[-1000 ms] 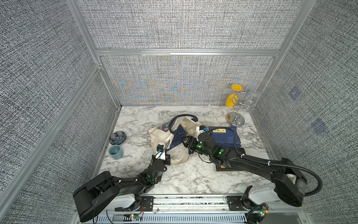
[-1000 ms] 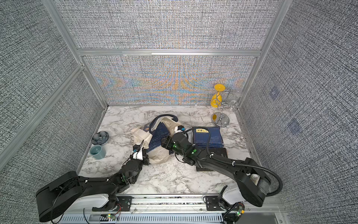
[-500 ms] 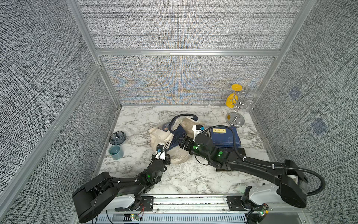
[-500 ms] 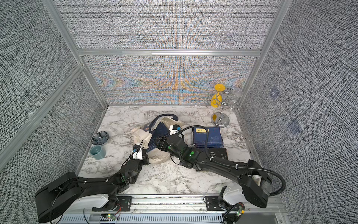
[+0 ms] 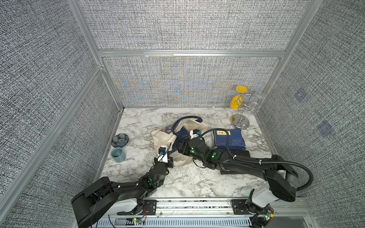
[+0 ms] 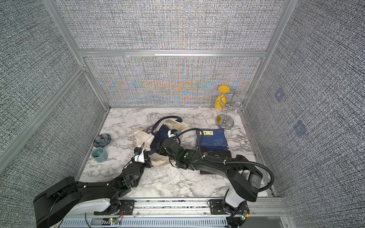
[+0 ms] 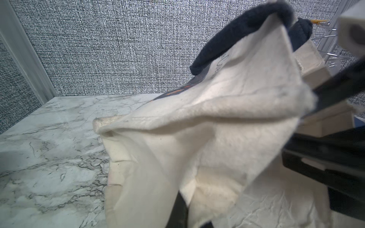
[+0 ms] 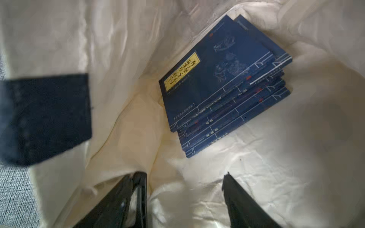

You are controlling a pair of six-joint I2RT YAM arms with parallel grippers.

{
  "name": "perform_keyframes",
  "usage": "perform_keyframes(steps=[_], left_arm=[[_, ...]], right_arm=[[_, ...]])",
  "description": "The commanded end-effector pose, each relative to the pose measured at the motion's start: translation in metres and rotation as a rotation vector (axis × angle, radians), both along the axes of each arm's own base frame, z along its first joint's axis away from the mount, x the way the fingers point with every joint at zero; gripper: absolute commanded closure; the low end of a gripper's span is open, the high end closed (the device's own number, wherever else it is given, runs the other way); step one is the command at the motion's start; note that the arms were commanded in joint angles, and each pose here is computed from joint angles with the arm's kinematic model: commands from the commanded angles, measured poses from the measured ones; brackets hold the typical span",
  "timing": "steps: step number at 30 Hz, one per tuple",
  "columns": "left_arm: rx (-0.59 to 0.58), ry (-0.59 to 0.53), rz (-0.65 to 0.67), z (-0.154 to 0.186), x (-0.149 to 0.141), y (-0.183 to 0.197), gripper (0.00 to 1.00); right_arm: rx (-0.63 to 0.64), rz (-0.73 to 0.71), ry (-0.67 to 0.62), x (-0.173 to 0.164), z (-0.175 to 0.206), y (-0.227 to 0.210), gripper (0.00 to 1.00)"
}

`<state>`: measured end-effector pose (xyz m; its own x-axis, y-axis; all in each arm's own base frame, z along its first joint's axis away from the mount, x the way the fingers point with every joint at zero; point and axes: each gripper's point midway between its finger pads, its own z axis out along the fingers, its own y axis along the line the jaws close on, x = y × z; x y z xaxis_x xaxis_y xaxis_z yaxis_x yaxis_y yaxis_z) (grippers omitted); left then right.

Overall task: Take out the books from the canvas bag
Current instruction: Pick up the book from the canvas bag.

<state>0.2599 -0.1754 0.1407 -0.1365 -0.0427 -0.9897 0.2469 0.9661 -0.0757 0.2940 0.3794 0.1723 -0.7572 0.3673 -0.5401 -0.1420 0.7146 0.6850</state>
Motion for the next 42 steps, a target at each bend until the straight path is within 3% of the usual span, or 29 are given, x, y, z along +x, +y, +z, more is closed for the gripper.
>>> perform_keyframes(steps=[1, 17, 24, 28, 31, 42], left_arm=[[-0.027, -0.017, -0.013, 0.007, 0.000, -0.003, 1.00], [-0.034, -0.020, -0.023, 0.008, -0.001, -0.004, 1.00], [-0.031, -0.015, -0.027, 0.006, -0.001, -0.005, 1.00], [-0.031, -0.013, -0.028, 0.005, 0.000, -0.006, 1.00], [-0.033, -0.015, -0.028, 0.006, 0.000, -0.007, 1.00], [-0.027, -0.012, -0.039, 0.004, 0.001, -0.010, 1.00]], right_arm=[[0.053, 0.022, 0.053, 0.009, -0.007, 0.015, 0.26], [0.084, -0.051, 0.218, 0.062, -0.083, 0.043, 0.36], [0.081, -0.111, 0.187, 0.081, -0.088, 0.036, 0.43], [0.112, -0.116, 0.184, 0.092, -0.090, 0.036, 0.59], [0.118, -0.122, 0.154, 0.098, -0.083, 0.035, 0.64], [0.100, -0.142, 0.115, 0.116, -0.078, 0.038, 0.66]])
